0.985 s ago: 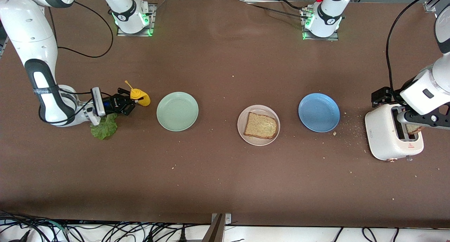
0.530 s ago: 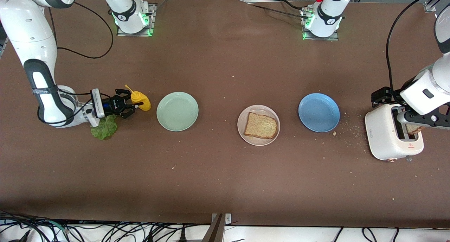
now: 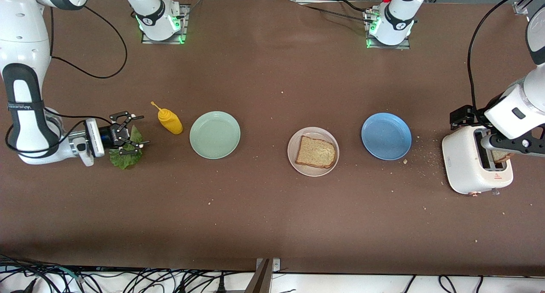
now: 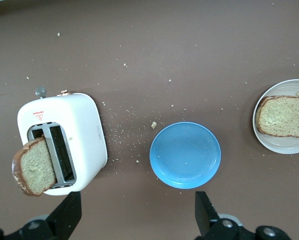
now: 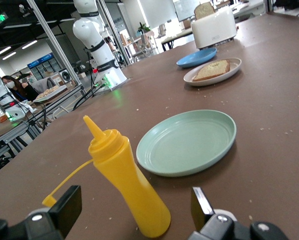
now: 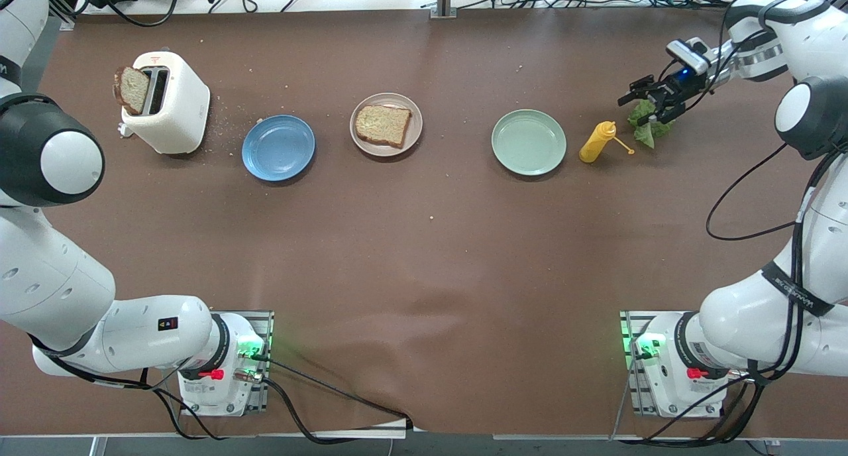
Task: Make sandwich in beige plate with both arms
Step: 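Release the bottle and draw the right gripper back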
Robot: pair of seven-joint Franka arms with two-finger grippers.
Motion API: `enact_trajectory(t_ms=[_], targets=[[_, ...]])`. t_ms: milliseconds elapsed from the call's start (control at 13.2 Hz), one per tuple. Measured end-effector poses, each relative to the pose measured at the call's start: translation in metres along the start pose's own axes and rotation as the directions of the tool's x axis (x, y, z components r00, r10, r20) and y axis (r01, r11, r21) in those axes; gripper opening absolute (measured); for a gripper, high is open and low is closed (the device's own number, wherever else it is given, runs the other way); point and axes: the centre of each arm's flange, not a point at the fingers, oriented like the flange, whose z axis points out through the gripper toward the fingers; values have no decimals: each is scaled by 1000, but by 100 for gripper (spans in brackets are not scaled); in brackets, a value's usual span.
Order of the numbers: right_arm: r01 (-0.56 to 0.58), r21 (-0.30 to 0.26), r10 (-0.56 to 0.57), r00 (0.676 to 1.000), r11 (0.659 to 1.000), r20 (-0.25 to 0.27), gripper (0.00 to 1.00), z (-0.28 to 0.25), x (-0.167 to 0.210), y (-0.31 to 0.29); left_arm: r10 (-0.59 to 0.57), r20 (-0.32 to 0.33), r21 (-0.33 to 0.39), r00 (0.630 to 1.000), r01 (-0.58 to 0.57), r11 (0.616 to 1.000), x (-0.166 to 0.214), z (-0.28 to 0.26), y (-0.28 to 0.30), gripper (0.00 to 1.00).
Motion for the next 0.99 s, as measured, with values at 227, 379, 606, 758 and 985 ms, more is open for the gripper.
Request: enact_trajectory(t_ms=[227,379,606,758,985], targets=[[-156,-59,164,974,986,157,97,-48,44,-2,0,0,0,1000,0,1000,0,0,0,100],[-283,-142,311,917,949,249,97,-73,84,-9,0,0,0,1000,0,1000,0,0,0,100],[-419,-347,528,779,839,338,97,-96,158,-26,0,0,0,1000,0,1000,0,0,0,100],[-469,-515,677,646,717,354,97,-105,214,-47,0,0,0,1000,0,1000,0,0,0,100],[-448,-748,849,442,490,291,98,-110,282,-80,0,0,0,1000,0,1000,0,0,0,100]])
